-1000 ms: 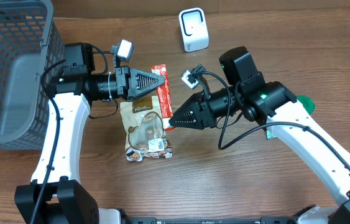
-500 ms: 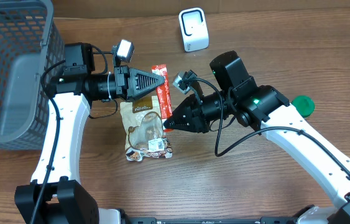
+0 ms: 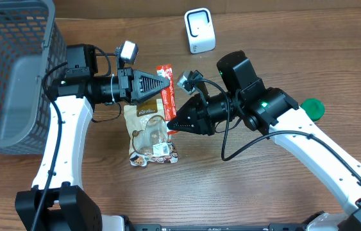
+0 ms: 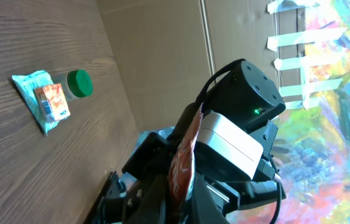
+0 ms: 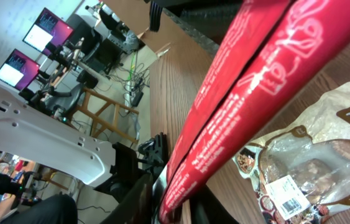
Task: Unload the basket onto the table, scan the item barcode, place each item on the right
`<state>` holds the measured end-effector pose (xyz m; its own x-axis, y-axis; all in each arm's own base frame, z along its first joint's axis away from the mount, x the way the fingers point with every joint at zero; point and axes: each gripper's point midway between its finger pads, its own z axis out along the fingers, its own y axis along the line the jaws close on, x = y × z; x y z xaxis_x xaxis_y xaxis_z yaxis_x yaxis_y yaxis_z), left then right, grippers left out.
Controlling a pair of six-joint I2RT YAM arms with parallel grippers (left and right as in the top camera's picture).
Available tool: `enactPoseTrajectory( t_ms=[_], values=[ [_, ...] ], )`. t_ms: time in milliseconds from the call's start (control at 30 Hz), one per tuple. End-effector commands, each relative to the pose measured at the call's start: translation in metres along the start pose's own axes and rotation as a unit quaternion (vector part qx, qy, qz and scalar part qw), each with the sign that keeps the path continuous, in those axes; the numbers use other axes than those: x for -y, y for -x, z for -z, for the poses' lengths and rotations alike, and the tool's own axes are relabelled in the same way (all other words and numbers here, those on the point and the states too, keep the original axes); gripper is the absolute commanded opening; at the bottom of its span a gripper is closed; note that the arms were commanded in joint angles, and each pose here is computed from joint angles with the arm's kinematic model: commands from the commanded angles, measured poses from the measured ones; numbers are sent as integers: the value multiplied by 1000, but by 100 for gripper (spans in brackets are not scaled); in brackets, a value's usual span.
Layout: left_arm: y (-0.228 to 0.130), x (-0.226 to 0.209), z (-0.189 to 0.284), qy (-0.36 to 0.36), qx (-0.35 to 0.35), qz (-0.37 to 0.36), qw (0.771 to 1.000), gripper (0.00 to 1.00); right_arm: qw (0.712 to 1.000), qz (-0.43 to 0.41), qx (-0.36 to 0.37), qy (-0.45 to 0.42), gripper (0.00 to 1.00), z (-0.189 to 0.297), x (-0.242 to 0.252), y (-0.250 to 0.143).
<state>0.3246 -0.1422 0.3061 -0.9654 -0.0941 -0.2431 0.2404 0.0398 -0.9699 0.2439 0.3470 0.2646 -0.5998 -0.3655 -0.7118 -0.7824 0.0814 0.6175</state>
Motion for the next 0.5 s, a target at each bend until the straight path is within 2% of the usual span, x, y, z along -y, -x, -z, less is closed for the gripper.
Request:
enactPoseTrajectory(
  t_ms=[0, 233, 467],
  values=[
    [0, 6, -1, -9, -3, 2, 1000, 4, 1000, -1, 9, -6, 24, 6, 1, 4],
    [0, 6, -1, -9, -3, 0, 1000, 4, 999, -34, 32, -18, 24, 17, 12, 16],
    [1, 6, -1, -9, -3, -4, 1000, 4, 999, -28, 26, -10, 24, 10, 6, 14]
  ],
)
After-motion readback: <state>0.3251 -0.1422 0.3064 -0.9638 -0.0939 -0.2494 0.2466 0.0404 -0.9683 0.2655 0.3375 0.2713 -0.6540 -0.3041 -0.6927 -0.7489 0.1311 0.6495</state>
